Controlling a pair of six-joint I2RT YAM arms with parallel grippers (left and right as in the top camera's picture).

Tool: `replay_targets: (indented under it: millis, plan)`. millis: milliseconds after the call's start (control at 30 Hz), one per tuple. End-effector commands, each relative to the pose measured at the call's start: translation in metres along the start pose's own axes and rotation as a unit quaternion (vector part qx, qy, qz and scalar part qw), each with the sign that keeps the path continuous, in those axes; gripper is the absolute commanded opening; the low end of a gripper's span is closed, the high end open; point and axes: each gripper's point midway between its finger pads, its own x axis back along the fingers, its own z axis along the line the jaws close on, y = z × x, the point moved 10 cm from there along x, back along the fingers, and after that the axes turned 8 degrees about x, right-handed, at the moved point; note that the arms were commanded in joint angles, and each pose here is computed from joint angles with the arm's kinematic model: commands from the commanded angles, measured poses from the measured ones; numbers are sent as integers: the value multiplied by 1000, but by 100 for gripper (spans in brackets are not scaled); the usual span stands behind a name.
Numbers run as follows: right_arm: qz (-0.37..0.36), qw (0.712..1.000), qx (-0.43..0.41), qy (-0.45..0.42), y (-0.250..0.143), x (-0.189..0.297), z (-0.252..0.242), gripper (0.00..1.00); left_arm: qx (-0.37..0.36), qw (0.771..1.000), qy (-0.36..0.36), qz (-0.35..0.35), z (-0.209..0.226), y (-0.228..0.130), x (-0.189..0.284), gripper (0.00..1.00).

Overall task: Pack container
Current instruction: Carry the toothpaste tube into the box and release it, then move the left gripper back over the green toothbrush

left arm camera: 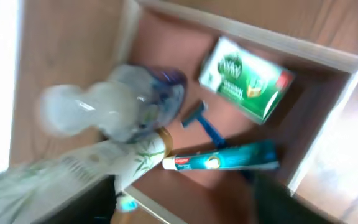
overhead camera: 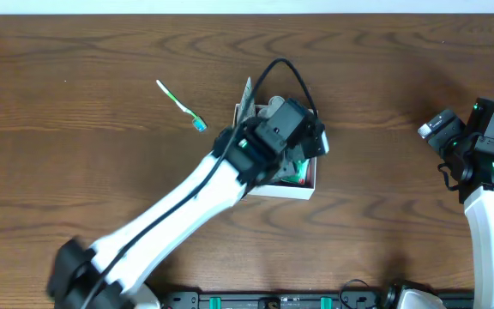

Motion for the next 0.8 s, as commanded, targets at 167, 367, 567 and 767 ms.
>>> replay_targets:
  millis: [167,367,567,767]
  plan:
    - [-6,1000,-9,-1,4,2,-1,99,240,959,56,-142,30,-23,116,92]
    - [-6,1000,-9,-1,4,2,-1,99,455,864,147,-155,98,-79,140,92]
    - [-6,1000,-9,-1,4,2,-1,99,578,792,165,-108,150,-123,108,91]
    - [-6,1000,-9,-1,4,2,-1,99,644,756,109,-31,175,-142,29,89]
